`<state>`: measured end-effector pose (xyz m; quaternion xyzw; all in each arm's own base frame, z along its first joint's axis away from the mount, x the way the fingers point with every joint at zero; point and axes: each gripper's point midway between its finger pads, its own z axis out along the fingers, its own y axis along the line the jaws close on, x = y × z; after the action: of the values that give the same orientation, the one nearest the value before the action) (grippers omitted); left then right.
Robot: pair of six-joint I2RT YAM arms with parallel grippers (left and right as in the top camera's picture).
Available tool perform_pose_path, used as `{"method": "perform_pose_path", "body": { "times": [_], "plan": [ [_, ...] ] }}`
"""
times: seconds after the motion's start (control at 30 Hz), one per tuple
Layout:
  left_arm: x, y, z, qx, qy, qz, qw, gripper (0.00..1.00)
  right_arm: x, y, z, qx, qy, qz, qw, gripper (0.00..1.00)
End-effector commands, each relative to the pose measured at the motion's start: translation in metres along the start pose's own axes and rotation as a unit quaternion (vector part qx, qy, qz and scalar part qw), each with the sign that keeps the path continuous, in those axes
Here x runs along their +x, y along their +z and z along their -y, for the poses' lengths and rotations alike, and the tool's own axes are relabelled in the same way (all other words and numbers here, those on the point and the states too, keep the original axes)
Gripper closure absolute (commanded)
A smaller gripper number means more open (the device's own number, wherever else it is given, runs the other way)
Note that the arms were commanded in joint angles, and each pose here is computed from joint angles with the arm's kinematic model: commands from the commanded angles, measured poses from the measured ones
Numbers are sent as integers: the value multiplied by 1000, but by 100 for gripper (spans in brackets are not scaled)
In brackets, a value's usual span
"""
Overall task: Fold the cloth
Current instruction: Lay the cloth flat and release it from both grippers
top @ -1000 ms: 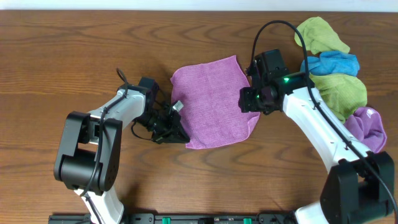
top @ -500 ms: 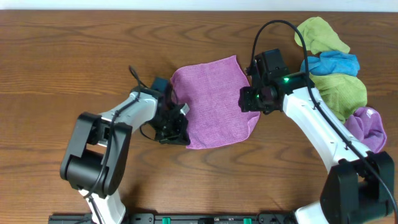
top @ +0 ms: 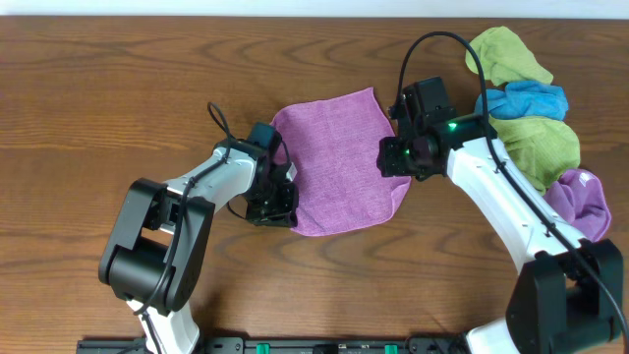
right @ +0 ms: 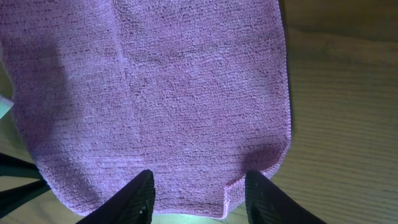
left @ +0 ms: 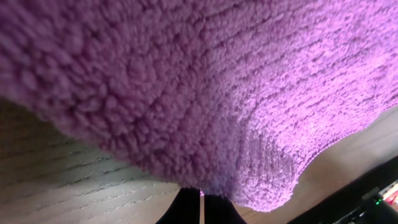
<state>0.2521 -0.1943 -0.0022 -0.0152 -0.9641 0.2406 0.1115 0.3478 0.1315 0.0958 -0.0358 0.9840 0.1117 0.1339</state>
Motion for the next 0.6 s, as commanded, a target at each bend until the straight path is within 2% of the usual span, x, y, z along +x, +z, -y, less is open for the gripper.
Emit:
{"method": "perform_pose_path", "body": {
  "times": [0.0,0.1,0.27,0.47,0.57],
  "plan": [
    [-3,2,-7,-25,-8,8,1000,94,-2,-6,-7,-10,1,9,1000,53],
    [1,2,-13,-43,-14,4,999,94,-2,-6,-7,-10,1,9,1000,53],
    [18,-3,-40,-115,-34,-21,993,94,-2,-6,-7,-10,1,9,1000,53],
    [27,-5,-45,-127,-44,-38,990,94,-3,-6,-7,-10,1,11,1000,54],
    [30,-8,-56,-158,-53,-39,985,94,-3,-6,-6,-9,1,11,1000,54]
  ]
}}
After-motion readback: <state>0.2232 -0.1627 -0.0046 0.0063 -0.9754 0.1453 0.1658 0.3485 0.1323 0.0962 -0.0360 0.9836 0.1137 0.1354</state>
